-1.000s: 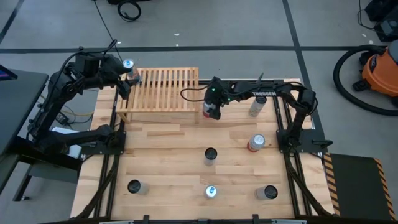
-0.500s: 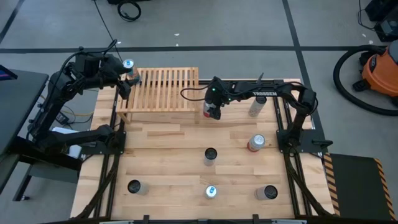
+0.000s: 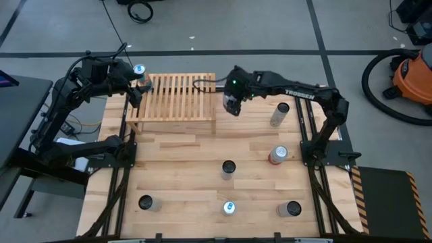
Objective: Place canned beverage on shelf
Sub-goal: Put the left pink and white soda can on the shelf aligned with the blue soda can
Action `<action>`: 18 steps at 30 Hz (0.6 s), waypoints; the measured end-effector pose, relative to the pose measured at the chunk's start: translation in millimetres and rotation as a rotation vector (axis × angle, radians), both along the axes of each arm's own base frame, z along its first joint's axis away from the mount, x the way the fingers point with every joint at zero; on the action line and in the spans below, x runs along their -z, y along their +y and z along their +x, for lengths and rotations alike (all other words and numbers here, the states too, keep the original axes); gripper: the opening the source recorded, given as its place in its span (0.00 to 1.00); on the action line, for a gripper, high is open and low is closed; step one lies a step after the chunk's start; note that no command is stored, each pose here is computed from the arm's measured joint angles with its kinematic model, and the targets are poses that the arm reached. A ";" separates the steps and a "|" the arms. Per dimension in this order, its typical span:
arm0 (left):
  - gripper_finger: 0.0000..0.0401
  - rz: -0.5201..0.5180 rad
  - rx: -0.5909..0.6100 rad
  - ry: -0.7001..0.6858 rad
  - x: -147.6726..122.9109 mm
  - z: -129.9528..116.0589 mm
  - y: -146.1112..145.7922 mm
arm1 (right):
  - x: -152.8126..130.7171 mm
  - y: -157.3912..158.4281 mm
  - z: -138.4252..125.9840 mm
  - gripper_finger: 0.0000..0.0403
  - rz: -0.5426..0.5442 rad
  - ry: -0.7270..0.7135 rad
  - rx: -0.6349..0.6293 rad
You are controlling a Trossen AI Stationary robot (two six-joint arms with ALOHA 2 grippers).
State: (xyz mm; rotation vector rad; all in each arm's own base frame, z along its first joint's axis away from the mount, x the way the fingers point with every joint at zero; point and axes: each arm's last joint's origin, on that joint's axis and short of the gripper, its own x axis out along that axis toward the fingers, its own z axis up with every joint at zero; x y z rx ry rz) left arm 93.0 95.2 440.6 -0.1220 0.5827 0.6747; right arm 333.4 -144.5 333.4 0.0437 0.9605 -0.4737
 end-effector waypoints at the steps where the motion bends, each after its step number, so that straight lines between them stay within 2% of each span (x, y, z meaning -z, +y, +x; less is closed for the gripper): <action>1: 0.70 0.000 0.000 0.000 0.0 0.0 0.0 | -9.0 -0.2 -0.6 0.73 -0.013 -0.012 0.006; 7: 0.70 0.000 0.000 0.000 0.0 0.0 0.0 | -59.1 -7.7 -5.5 0.73 -0.097 -0.145 0.050; 18: 0.70 -0.001 0.000 0.000 0.0 0.0 0.0 | -118.5 -27.2 -7.7 0.73 -0.243 -0.498 0.070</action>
